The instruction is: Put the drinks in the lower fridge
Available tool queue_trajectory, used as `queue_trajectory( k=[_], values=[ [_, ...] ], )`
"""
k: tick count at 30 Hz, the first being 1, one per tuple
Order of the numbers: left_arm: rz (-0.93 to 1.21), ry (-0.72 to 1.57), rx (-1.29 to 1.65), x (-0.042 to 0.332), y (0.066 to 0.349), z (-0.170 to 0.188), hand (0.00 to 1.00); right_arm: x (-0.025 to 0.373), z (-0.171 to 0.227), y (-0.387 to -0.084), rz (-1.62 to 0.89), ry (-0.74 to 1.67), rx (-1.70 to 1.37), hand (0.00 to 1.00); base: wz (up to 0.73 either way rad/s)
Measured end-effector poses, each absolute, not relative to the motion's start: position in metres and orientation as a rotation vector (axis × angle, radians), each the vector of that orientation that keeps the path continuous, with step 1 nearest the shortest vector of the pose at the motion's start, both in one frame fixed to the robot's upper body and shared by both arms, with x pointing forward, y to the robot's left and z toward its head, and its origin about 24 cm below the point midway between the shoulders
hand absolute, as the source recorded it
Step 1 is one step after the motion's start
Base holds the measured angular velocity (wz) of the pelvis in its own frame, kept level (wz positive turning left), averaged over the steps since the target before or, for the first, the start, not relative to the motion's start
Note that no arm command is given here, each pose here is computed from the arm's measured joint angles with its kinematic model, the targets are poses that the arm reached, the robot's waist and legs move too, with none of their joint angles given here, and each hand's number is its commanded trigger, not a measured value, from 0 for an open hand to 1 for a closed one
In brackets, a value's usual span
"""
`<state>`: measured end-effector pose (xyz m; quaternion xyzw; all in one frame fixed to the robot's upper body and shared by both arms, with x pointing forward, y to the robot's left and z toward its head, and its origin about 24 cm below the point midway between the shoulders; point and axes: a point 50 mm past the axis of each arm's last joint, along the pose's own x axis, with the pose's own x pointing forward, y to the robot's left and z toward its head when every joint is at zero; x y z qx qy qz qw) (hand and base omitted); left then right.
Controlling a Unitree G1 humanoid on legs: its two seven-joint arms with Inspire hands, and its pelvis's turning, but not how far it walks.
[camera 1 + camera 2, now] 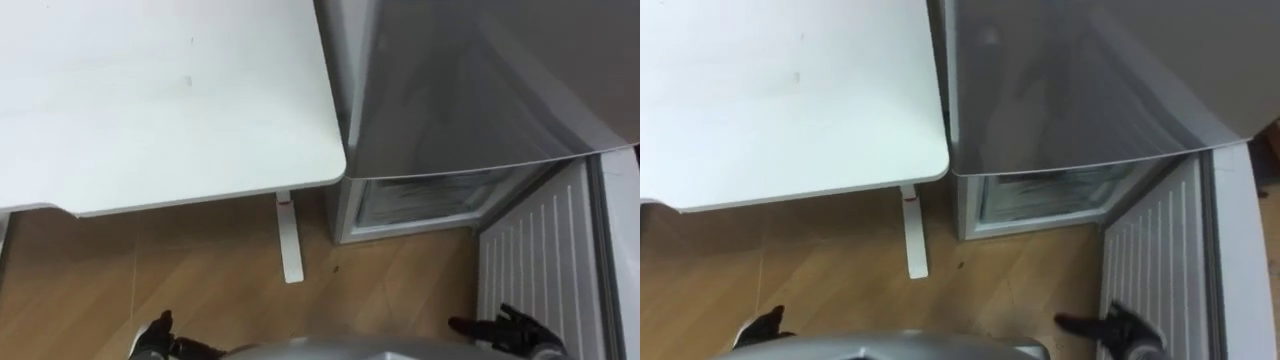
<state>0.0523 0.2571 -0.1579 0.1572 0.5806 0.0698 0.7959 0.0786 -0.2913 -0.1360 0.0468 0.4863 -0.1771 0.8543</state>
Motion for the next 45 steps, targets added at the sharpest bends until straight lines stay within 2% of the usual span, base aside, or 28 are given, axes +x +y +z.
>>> queue_trajectory(
  k=[8, 17, 21, 37, 45],
  values=[
    [0.086, 1.186, 0.423, 0.067, 0.259, -0.153, 0.0, 0.143, -0.084, -0.304, -0.273, 0.702, -0.128, 0.0, -0.12],
    [0.083, 1.19, 0.431, 0.063, 0.263, -0.152, 0.0, 0.179, -0.034, -0.309, -0.221, 0.477, -0.268, 0.0, -0.03],
    [0.072, 1.197, 0.47, 0.06, 0.267, -0.151, 0.0, 0.184, -0.022, -0.311, -0.239, 0.423, -0.277, 0.0, 0.0],
    [0.129, 1.204, 0.504, 0.051, 0.278, -0.145, 0.0, 0.174, 0.028, -0.375, -0.567, 0.246, -0.19, 0.0, -0.04],
    [0.132, 1.233, 0.502, 0.046, 0.278, -0.146, 0.0, 0.153, 0.003, -0.389, -0.649, 0.379, -0.103, 0.0, -0.01]
  ],
)
